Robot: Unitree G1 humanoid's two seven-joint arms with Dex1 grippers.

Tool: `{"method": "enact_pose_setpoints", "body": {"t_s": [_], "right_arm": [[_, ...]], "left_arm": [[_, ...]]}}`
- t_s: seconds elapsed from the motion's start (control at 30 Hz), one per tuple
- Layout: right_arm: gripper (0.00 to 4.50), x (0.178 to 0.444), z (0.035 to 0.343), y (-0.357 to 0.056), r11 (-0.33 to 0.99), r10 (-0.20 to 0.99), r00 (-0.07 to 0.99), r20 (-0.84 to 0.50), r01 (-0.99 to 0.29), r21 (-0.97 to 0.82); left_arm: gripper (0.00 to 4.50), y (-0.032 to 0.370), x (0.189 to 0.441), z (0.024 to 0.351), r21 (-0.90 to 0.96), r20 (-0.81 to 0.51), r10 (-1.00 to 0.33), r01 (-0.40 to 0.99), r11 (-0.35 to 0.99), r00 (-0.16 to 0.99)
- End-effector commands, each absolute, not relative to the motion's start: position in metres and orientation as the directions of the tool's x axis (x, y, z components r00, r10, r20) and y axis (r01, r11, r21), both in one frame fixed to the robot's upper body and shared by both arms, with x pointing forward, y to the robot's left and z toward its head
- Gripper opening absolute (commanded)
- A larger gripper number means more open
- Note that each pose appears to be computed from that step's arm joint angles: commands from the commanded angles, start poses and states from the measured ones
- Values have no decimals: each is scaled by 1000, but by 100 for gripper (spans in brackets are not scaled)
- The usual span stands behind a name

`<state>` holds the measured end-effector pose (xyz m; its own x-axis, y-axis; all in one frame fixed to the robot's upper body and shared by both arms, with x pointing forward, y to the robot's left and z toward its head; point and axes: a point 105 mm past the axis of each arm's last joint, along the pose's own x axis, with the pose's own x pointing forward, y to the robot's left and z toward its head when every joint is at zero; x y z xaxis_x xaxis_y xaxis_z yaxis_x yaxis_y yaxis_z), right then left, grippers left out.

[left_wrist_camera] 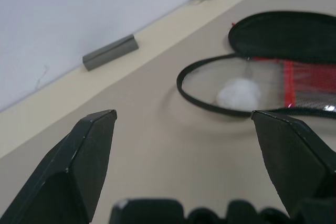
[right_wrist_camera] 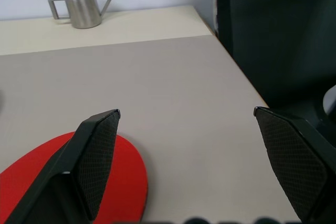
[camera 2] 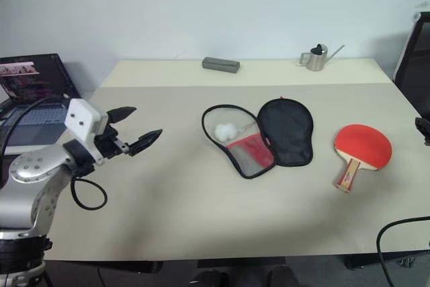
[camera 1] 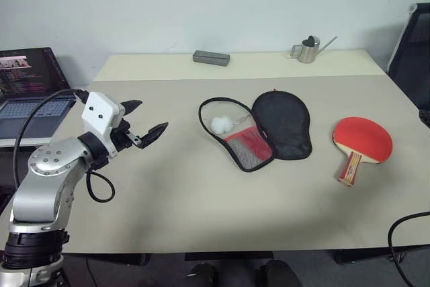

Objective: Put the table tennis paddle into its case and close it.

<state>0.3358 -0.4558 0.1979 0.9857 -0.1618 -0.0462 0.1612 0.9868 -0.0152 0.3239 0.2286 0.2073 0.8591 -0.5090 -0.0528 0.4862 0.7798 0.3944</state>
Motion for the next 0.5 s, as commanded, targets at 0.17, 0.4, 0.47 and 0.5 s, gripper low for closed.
{"method": "enact_pose_setpoints", "body": {"t_s": [0.17,0.4,0.47,0.5], "right_arm": [[447,342,218,-447,994,-100,995,18,101,-42],[447,355,219,-429,999,-21,999,36,21,-24],[447,356,217,-426,1000,-13,999,35,13,-22],[447,356,216,-425,1000,-7,999,34,7,-18]], "left_arm": [[450,231,329,218,422,7,-508,458,782,861],[450,237,329,223,421,26,-510,453,786,860],[450,244,325,224,421,28,-501,444,791,865],[450,246,324,225,420,29,-497,440,793,867]]}}
